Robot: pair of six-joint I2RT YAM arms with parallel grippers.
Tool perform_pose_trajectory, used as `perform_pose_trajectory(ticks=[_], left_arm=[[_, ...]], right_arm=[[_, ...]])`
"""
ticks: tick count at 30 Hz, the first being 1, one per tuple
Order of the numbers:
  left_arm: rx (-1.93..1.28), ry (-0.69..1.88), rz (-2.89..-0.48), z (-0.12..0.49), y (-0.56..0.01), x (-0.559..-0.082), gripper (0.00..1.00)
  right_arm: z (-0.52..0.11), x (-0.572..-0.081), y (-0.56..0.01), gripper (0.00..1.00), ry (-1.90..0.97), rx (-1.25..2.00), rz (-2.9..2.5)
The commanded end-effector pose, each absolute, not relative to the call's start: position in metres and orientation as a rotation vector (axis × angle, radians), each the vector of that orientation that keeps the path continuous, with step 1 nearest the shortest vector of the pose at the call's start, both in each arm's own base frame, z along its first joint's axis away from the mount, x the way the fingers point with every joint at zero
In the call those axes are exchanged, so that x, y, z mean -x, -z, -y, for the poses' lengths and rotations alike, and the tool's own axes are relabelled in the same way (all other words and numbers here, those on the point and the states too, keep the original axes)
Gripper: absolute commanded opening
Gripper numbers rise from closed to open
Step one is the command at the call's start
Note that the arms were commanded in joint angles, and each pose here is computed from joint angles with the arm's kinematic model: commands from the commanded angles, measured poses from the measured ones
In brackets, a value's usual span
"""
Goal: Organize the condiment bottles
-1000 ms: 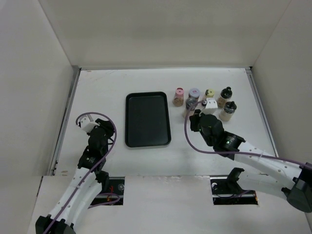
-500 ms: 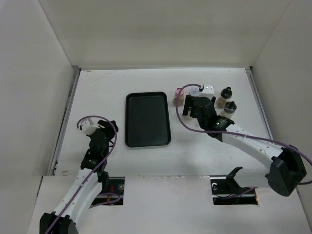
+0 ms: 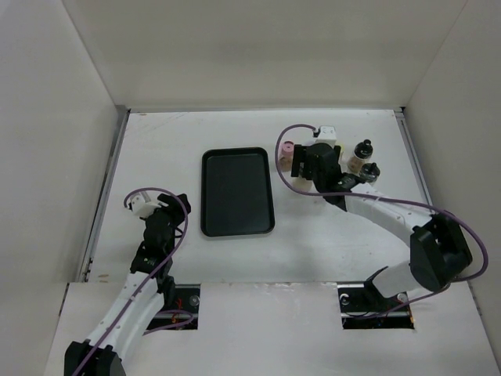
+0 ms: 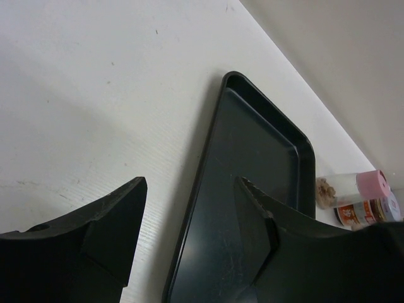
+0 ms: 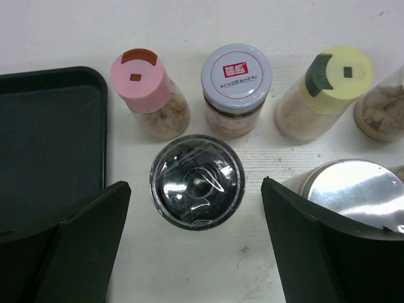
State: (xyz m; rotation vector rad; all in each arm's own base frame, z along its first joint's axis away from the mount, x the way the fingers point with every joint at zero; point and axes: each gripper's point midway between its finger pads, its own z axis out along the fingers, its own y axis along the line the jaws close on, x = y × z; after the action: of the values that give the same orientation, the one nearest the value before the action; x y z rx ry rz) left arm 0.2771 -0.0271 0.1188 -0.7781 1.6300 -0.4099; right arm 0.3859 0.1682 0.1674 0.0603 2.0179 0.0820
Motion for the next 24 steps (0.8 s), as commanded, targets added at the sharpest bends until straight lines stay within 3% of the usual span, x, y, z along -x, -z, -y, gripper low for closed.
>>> perform_pose_trajectory(ticks=[1,9,17,24], left_arm=[[0.762,0.465,-1.587,0.033,-0.131,-0.281,0.56],[0.756,0.480,-1.574,0.035,-0.133,-0.281,0.56],[0.751,0.495,-1.568,0.037,-0.133,-0.283,0.56],[0.713,0.585,-1.496,0.046,-0.150,-0.280,0.57]], right_arm=[[-0.181,-0.405,-0.188,0.92,-0.107,-0.040,-1.958],[-0.178,-0.422,-0.164,0.85,0.009,-0.058,-1.989],[-0.178,-0.423,-0.187,0.51,0.026,-0.072,-1.929],[-0.229,-0.402,-0.253,0.48,-0.115,0.029,-1.810]])
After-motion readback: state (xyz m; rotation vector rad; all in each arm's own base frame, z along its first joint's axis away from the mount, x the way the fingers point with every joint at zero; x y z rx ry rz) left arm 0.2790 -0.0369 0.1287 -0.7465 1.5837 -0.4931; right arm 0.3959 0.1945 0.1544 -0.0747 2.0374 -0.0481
